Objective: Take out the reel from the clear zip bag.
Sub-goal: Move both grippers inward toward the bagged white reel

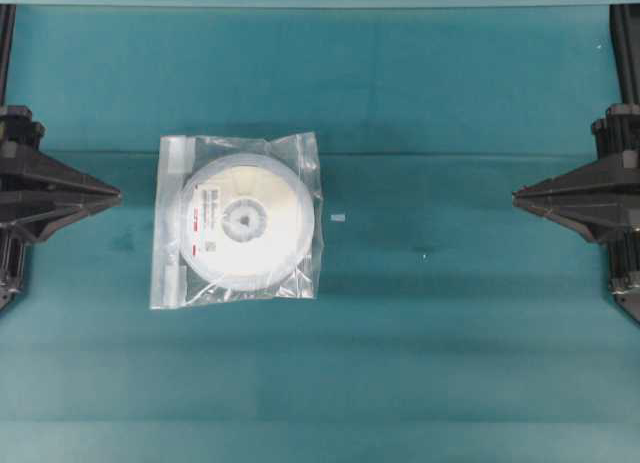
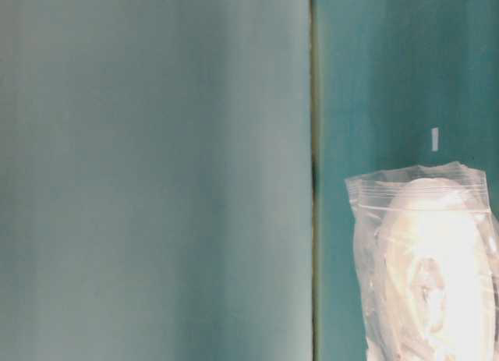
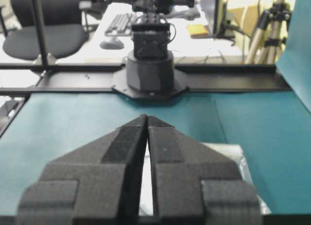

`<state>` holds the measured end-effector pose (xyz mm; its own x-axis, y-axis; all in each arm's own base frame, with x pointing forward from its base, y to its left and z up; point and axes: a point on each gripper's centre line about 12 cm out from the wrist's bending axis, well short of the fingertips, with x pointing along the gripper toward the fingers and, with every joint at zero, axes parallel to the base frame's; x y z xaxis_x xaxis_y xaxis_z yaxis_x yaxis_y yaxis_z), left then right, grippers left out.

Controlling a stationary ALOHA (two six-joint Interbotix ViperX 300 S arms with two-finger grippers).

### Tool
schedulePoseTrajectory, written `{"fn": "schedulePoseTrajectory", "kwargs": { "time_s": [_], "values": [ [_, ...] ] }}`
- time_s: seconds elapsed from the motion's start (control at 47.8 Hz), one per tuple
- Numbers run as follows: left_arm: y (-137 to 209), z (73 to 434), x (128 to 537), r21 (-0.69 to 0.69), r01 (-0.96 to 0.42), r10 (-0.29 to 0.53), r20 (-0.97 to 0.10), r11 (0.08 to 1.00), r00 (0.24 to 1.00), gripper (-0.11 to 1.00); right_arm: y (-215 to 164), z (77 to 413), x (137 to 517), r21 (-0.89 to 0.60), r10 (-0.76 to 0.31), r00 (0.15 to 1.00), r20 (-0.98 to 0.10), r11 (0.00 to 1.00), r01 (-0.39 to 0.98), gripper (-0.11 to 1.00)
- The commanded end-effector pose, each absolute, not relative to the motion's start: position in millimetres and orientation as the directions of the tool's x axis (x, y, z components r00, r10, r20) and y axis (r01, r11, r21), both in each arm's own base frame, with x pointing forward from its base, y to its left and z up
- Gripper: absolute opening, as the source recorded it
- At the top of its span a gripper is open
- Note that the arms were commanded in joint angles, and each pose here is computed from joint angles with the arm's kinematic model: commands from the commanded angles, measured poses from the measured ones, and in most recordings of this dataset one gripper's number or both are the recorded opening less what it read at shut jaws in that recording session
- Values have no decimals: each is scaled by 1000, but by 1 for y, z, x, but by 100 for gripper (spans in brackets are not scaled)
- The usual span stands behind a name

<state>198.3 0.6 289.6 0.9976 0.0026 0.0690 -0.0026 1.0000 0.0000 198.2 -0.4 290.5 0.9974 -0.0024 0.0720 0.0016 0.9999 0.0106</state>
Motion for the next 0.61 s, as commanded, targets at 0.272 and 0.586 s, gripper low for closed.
{"fn": "schedulePoseTrajectory", "kwargs": {
  "time_s": [0.272, 0.586],
  "values": [
    [-1, 287, 215, -185, 9, -5, 21, 983, 1000, -3, -5, 284, 214, 177, -36, 999, 14, 984, 33, 0],
    [27, 245, 229, -546, -189, 113, -169, 816, 979, -3, -6, 260, 235, 297, -38, 994, -104, 952, 67, 0]
  ]
}}
